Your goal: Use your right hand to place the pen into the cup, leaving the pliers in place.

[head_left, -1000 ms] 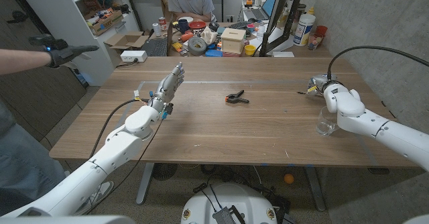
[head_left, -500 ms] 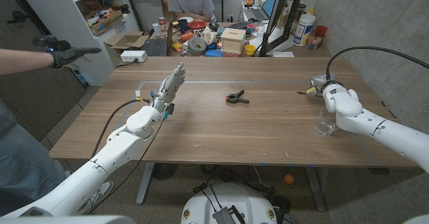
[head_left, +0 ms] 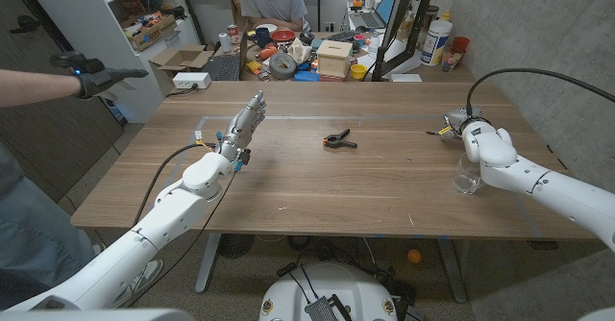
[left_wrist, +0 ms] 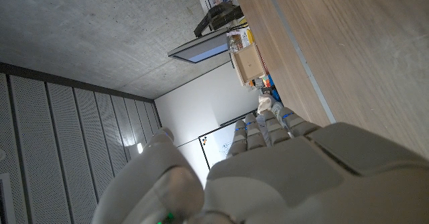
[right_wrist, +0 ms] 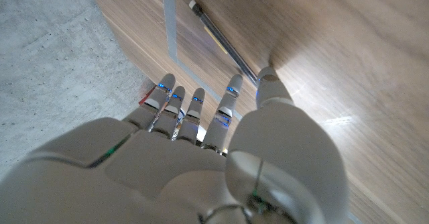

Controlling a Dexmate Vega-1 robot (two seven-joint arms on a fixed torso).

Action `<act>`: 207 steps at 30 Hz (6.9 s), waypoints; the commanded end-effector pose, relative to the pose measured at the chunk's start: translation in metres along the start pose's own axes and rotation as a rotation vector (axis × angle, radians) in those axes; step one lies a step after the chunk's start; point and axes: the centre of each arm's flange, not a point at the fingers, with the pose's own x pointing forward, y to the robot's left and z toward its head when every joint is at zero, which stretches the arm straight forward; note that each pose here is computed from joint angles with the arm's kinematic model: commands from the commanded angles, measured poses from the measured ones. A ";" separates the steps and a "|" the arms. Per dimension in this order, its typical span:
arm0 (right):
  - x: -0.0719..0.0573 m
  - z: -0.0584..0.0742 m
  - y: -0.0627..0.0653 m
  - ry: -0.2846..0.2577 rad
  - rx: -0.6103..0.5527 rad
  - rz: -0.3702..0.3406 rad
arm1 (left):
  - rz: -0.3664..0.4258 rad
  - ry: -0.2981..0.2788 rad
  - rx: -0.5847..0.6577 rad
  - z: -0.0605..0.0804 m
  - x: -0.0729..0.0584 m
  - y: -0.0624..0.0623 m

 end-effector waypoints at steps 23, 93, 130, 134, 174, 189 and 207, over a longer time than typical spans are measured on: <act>0.009 0.005 0.018 0.014 -0.025 0.012 | -0.001 0.011 -0.009 -0.003 0.005 -0.004; -0.013 0.004 -0.030 0.008 -0.054 -0.170 | -0.025 0.013 -0.021 -0.008 0.011 -0.010; -0.051 0.001 -0.037 -0.009 0.355 -0.317 | -0.075 0.008 -0.018 -0.005 0.020 -0.015; -0.049 -0.001 -0.034 -0.026 0.428 -0.319 | -0.073 0.008 -0.013 -0.003 0.020 -0.017; -0.084 -0.057 -0.007 -0.007 0.910 -0.421 | -0.083 0.028 0.007 0.000 0.020 -0.034; -0.111 -0.063 0.002 -0.016 1.118 -0.489 | -0.100 0.027 0.007 -0.001 0.024 -0.039; -0.135 -0.070 0.020 -0.008 1.304 -0.531 | -0.114 0.014 0.019 0.007 0.029 -0.042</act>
